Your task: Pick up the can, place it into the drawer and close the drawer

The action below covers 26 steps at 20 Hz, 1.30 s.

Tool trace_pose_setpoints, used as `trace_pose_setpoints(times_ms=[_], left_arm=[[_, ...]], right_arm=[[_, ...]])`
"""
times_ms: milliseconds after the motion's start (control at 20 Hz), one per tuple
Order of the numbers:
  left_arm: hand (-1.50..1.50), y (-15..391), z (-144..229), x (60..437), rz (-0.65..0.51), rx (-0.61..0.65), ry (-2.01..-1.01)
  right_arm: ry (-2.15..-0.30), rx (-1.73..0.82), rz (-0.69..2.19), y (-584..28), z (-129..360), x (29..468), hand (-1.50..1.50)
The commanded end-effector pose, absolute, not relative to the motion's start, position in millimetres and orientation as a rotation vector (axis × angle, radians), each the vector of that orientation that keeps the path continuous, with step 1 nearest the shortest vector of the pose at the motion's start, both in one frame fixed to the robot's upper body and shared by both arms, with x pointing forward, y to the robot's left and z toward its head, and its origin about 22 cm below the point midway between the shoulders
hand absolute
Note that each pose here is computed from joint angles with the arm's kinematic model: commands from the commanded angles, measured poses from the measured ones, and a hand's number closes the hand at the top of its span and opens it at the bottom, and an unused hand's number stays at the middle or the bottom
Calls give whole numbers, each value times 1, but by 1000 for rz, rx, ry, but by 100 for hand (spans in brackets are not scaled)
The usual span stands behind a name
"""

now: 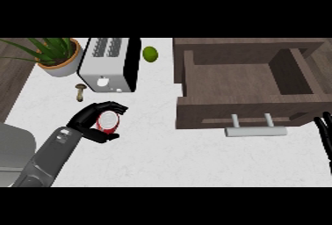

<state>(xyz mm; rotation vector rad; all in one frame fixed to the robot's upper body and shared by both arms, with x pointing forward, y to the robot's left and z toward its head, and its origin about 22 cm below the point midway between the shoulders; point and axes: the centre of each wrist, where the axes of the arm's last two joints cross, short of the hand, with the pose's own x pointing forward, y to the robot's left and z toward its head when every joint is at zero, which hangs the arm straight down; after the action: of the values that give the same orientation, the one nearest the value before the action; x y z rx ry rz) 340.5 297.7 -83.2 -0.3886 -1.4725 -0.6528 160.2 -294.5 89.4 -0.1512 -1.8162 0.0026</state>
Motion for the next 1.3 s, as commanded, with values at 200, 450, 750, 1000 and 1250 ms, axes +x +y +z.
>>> trace_pose_setpoints(times_ms=[200,450,750,1000,1250], left_arm=[[150,268,-93,339,-577,-653,-1461],[150,278,-87,337,-604,-717,-1481],[150,285,-92,332,-164,-261,-1607],[150,273,-71,351,99,-5,-1663],[150,222,-43,355,22,-65,-1695]], right_arm=[[-1816,-148,18,-300,87,153,-150],[-1804,-160,-18,-298,96,141,-150],[-1812,-203,-40,-306,92,147,-150],[-1807,-194,-55,-303,93,141,-150],[-1807,-195,-35,-301,88,136,-150]])
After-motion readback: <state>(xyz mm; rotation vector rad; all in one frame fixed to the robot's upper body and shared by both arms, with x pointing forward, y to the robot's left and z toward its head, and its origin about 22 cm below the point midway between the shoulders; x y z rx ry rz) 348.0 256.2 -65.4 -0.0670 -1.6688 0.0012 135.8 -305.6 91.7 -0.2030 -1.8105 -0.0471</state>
